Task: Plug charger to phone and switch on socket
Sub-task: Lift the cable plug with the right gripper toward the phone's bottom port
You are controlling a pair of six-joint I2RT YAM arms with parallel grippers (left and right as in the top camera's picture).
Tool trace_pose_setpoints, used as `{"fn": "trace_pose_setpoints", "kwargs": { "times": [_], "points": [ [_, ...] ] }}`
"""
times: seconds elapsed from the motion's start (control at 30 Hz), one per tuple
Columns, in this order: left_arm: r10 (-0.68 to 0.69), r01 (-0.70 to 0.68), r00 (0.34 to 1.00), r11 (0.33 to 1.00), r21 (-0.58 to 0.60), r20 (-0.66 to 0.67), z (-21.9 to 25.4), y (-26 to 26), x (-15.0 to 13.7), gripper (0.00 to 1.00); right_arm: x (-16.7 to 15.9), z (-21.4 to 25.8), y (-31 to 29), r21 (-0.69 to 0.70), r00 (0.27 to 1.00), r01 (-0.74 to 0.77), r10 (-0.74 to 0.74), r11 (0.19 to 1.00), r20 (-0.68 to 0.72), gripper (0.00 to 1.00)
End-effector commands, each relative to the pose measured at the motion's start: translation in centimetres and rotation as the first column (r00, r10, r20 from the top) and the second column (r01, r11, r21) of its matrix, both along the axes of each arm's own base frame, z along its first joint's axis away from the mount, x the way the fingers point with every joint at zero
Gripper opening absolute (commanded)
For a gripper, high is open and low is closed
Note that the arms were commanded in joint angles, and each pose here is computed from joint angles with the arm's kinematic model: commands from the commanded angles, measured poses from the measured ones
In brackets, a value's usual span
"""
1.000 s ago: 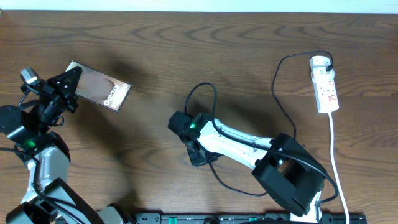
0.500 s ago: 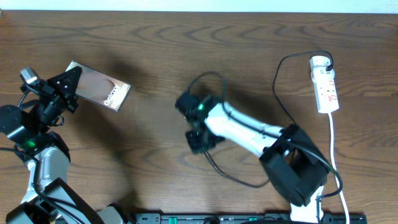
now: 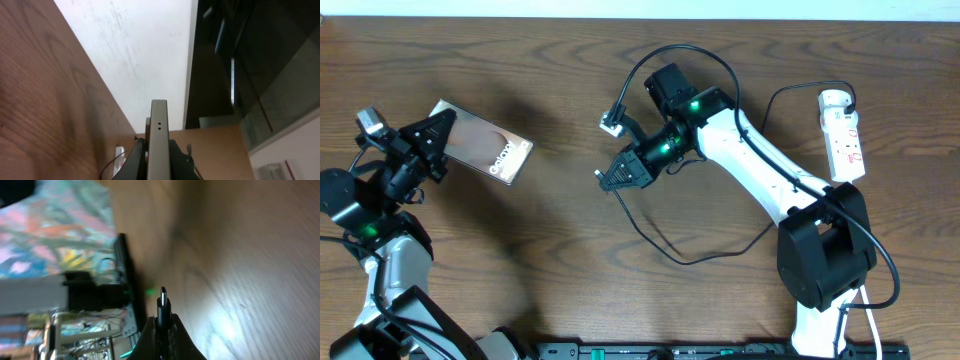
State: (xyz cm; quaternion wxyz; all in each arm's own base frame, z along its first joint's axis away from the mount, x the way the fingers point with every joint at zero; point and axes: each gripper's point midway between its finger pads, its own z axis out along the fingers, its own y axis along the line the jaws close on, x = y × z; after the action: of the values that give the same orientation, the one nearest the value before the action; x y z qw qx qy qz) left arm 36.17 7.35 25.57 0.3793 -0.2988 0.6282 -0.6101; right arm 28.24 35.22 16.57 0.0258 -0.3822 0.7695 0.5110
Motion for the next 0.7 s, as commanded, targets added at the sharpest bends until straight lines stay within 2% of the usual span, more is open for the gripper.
{"fn": "trace_pose_setpoints", "kwargs": {
  "times": [0.0, 0.37, 0.67],
  "points": [
    [-0.075, 0.069, 0.995, 0.993, 0.092, 0.068, 1.0, -1.7, -0.3, 0.07, -1.9, 2.0, 1.1, 0.158, 0.993, -0.115, 0.111, 0.981, 0.032, 0.01],
    [-0.248, 0.212, 0.958, 0.951, 0.224, 0.145, 1.1, -5.2, -1.3, 0.07, -5.3, 2.4, 3.2, 0.187, 0.978, -0.211, 0.207, 0.960, 0.038, 0.01],
    [-0.264, 0.223, 0.952, 0.945, 0.239, 0.156, 1.3, -5.5, -1.5, 0.07, -5.8, 4.4, 3.5, 0.292, 0.973, -0.215, 0.229, 0.932, -0.016, 0.01]
  ]
}}
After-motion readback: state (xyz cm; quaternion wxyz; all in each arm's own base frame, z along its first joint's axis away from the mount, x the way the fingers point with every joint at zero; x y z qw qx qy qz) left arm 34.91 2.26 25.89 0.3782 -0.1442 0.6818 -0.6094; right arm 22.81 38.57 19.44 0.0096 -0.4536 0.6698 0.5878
